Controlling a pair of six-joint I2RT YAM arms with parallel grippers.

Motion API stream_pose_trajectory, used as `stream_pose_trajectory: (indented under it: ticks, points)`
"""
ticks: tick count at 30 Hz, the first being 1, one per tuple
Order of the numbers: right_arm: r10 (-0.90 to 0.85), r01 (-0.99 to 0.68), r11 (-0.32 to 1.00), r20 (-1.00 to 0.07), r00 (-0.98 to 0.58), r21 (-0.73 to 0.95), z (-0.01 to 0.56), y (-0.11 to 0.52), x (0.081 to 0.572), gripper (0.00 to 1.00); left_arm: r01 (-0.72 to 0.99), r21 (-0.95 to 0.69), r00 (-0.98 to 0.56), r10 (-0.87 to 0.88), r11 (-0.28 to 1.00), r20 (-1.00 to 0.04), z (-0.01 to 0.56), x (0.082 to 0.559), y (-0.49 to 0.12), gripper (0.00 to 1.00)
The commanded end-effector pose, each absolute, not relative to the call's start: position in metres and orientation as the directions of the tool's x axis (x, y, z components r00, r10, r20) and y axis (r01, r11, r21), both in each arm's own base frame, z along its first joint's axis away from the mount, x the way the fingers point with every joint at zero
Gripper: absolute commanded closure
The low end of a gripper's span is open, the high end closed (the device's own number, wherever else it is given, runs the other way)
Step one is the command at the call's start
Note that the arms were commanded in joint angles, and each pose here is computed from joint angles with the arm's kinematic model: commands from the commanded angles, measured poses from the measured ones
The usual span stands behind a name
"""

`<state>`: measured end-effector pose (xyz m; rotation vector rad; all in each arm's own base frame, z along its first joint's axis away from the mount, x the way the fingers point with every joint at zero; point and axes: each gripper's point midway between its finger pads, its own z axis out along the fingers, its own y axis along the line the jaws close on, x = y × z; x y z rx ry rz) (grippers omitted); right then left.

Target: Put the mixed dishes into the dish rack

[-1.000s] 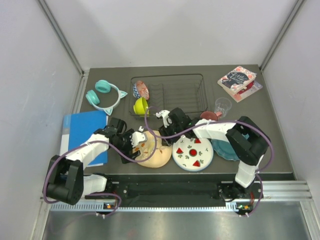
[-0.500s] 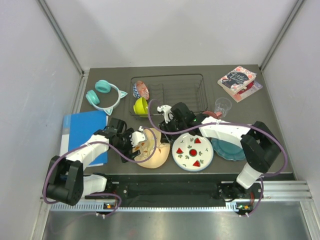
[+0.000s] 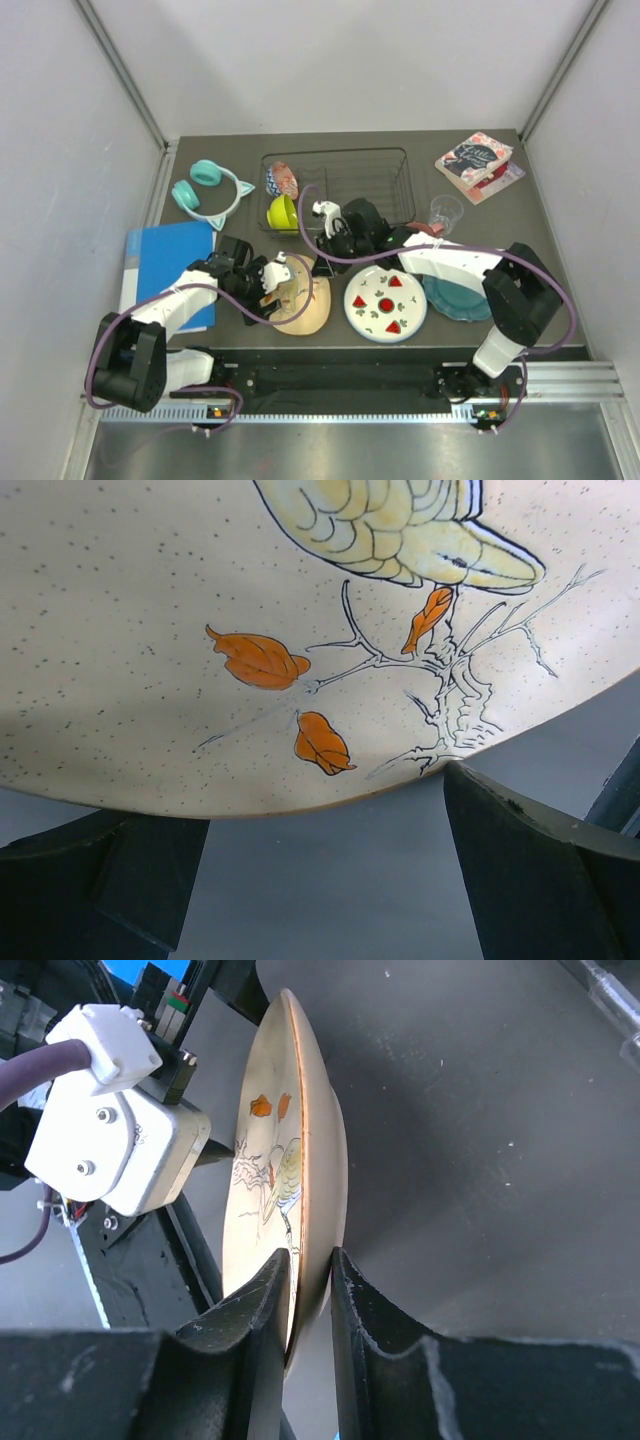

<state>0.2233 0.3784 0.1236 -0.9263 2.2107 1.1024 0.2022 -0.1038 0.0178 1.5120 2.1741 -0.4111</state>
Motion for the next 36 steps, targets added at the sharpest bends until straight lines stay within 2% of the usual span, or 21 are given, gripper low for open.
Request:
stream_pose_trajectory:
  ticks: [1,2,5,8,12,16,22,25,29,36]
  points:
    - [-0.429,-0.761,0.224,-0.64,-0.637,0.608,0.134,0.409,0.17,0.9,0.93,0.124,-0.179,0.719,0.347,-0.672,0.036,0.24,-0.134,0.01]
    - [-0.44,-0.768,0.225,-0.641,-0.629,0.599,0.131,0.411,0.17,1.0,0.93,0.125,-0.178,0.718,0.347,-0.673,0.035,0.24,-0.134,0.01]
    - [-0.47,-0.796,0.29,-0.645,-0.602,0.532,0.12,0.406,0.177,1.0,0.919,0.144,-0.185,0.723,0.368,-0.666,0.039,0.246,-0.131,0.01]
    - [-0.491,-0.824,0.354,-0.662,-0.567,0.442,0.12,0.398,0.192,1.0,0.858,0.196,-0.25,0.719,0.475,-0.648,0.056,0.27,-0.119,0.01]
    - [-0.492,-0.86,0.37,-0.712,-0.502,0.351,0.137,0.394,0.207,1.0,0.781,0.167,-0.372,0.663,0.602,-0.65,0.086,0.287,-0.099,0.01]
    - [-0.469,-0.876,0.331,-0.744,-0.476,0.351,0.146,0.395,0.208,1.0,0.716,0.132,-0.424,0.577,0.686,-0.698,0.123,0.299,-0.078,0.01]
    - [-0.425,-0.87,0.333,-0.765,-0.484,0.365,0.153,0.399,0.209,1.0,0.637,0.114,-0.466,0.499,0.763,-0.731,0.142,0.305,-0.046,0.01]
    - [-0.385,-0.9,0.33,-0.829,-0.405,0.286,0.186,0.399,0.219,1.0,0.591,0.055,-0.496,0.416,0.805,-0.762,0.159,0.318,-0.025,0.01]
    - [-0.357,-0.927,0.333,-0.887,-0.293,0.172,0.228,0.397,0.234,1.0,0.492,-0.046,-0.588,0.293,0.869,-0.754,0.157,0.331,0.014,0.01]
    - [-0.31,-0.948,0.317,-0.947,-0.086,-0.018,0.285,0.388,0.244,1.0,0.426,-0.136,-0.65,0.198,0.894,-0.733,0.165,0.335,0.026,0.01]
